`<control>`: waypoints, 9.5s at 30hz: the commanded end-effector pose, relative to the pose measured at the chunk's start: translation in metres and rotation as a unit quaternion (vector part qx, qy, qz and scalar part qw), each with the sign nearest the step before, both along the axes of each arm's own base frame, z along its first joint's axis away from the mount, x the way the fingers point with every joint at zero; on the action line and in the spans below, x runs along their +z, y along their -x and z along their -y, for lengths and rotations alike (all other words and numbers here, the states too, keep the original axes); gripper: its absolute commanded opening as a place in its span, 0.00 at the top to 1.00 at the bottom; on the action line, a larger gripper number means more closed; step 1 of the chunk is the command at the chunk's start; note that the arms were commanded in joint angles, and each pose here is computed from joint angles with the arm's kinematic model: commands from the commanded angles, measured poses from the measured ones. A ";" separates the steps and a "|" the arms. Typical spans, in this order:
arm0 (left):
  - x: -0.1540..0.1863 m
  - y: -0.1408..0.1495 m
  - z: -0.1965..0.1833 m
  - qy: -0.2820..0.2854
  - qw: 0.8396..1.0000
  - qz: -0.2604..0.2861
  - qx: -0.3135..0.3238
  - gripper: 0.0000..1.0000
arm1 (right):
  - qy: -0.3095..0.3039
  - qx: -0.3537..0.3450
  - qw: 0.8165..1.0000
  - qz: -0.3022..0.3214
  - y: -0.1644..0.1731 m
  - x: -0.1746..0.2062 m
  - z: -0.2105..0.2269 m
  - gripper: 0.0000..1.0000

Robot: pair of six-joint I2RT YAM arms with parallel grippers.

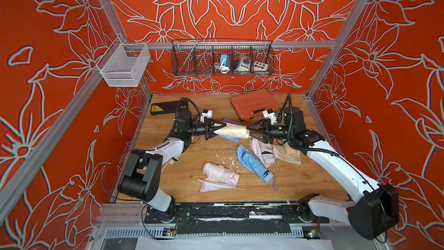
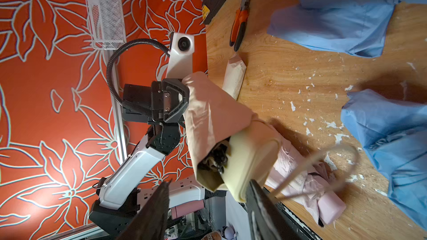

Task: Take umbrellas out of sleeves
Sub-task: Take out the umbrella from the umbrella sleeve, then place the umbrella sleeve at the center of the board, then place the umbrella at the center of the board.

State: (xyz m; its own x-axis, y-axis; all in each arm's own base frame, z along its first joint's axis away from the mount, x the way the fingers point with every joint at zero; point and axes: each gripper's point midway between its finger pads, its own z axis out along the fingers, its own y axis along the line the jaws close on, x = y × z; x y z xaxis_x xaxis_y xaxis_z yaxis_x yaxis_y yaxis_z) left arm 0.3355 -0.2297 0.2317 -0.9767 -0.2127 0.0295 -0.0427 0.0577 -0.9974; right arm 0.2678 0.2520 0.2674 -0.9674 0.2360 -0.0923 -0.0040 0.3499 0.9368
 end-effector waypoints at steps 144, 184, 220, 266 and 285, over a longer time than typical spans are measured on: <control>0.004 0.028 -0.035 -0.095 0.990 0.106 -0.005 0.08 | -0.059 0.131 0.990 -0.007 0.012 0.010 -0.033 0.98; -0.002 0.055 -0.032 -0.066 0.993 0.095 -0.017 0.54 | -0.048 0.080 0.996 -0.015 0.010 0.003 -0.006 1.00; -0.026 0.045 -0.060 -0.124 0.988 0.071 0.066 1.00 | 0.011 0.026 0.999 -0.033 0.016 -0.019 0.026 1.00; -0.149 0.031 -0.100 -0.190 0.978 -0.030 0.077 1.00 | -0.036 0.020 0.999 -0.017 -0.059 -0.052 -0.045 1.00; -0.172 0.049 -0.115 -0.208 0.974 -0.055 0.071 1.00 | -0.024 0.064 0.995 -0.076 -0.059 -0.152 -0.090 1.00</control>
